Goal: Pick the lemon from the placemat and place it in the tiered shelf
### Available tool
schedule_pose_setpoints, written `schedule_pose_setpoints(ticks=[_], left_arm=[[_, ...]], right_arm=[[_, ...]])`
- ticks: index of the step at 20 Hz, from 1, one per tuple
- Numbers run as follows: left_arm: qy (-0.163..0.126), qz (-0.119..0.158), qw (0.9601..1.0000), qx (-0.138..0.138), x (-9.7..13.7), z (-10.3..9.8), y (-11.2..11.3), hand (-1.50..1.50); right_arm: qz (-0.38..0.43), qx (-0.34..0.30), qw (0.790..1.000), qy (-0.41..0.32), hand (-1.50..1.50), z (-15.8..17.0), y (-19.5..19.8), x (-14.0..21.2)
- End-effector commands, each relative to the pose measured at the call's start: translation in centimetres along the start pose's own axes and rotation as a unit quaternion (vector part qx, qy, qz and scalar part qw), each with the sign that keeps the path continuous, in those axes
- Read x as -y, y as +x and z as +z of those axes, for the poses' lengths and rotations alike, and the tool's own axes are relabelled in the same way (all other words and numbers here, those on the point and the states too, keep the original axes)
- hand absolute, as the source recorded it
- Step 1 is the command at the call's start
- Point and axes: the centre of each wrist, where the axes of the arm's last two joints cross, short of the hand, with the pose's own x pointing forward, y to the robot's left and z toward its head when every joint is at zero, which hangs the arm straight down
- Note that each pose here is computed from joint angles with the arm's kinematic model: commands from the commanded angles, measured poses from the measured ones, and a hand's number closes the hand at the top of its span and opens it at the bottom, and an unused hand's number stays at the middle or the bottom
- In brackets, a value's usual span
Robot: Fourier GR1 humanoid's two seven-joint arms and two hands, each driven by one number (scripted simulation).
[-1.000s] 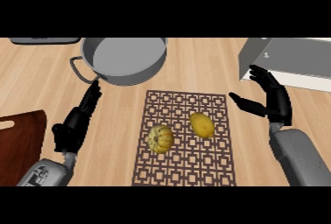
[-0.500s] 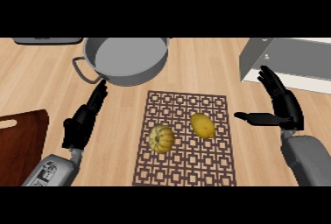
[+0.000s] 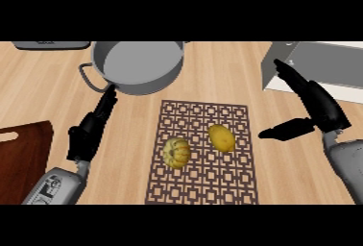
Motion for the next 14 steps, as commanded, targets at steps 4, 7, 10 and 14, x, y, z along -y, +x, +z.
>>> schedule_pose_setpoints(ticks=[4,7,10,14], left_arm=[[-0.002,-0.001,1.0,0.001,-0.7,0.0,-0.2,0.0],[-0.003,-0.004,1.0,0.006,0.1,-1.0,-0.6,0.0],[-0.008,0.0,1.0,0.001,0.8,1.6,0.3,0.0],[-0.006,0.003,1.0,0.0,0.1,0.6,-1.2,0.0]], right_arm=[[0.171,-0.062,0.977,0.112,-1.5,0.6,5.7,-1.2],[0.231,-0.087,0.961,0.122,-1.5,-0.3,9.2,-1.1],[0.24,-0.102,0.958,0.12,-1.5,1.1,9.5,-1.8],[0.23,-0.099,0.96,0.126,-1.5,2.7,10.6,-5.0]])
